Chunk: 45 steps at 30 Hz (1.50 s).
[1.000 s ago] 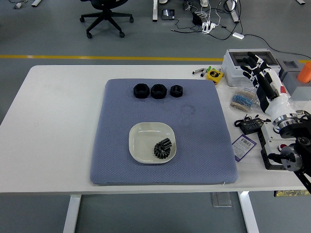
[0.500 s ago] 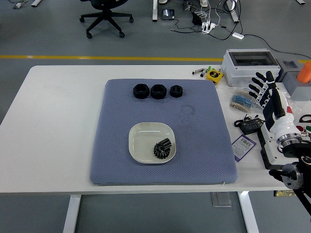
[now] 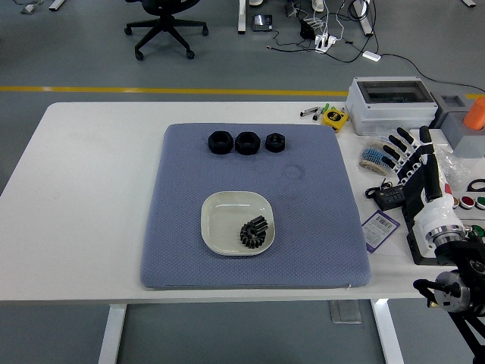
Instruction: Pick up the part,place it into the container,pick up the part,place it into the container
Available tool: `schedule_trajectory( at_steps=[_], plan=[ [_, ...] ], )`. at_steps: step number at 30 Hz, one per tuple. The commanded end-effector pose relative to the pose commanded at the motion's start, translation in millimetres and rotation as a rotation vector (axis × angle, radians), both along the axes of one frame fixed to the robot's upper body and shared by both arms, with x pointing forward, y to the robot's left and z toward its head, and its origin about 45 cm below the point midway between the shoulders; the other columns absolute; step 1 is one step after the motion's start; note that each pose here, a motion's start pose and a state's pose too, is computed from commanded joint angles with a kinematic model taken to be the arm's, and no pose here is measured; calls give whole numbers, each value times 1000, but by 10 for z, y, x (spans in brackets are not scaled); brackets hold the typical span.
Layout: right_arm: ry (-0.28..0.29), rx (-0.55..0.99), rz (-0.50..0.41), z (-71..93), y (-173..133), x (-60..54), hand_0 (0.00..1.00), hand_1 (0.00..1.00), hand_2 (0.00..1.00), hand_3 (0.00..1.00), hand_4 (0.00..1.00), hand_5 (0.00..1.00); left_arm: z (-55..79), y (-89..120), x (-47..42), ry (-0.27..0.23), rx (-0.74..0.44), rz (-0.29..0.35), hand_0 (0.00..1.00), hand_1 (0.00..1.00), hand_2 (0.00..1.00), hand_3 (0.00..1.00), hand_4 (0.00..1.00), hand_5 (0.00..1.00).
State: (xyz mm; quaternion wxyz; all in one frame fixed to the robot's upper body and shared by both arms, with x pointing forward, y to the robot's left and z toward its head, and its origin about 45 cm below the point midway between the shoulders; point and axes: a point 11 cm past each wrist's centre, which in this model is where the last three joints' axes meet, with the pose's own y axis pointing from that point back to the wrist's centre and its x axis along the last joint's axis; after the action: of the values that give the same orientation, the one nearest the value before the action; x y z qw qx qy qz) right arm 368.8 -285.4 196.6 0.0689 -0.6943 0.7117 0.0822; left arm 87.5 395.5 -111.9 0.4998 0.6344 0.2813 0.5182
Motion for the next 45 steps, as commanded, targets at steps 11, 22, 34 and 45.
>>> schedule_trajectory(
  at_steps=[11,22,34,45],
  plan=[
    [-2,-5,-9,-40,-38,-49,902,832,854,866,998,998,0,-12,20,-3,-2,-3,741,691,630,581,635,619],
    [8,3,-23,-56,-62,-63,880,826,850,858,998,998,4,-20,49,-8,-4,-5,740,690,629,581,636,618],
    [10,-4,-18,-62,-51,-83,872,821,848,850,998,998,0,-26,39,-6,-5,-4,740,690,628,581,636,618],
    [40,-10,-15,-118,-20,-110,854,810,840,846,998,998,1,-31,49,-8,-6,-5,741,690,627,582,636,618]
  ],
)
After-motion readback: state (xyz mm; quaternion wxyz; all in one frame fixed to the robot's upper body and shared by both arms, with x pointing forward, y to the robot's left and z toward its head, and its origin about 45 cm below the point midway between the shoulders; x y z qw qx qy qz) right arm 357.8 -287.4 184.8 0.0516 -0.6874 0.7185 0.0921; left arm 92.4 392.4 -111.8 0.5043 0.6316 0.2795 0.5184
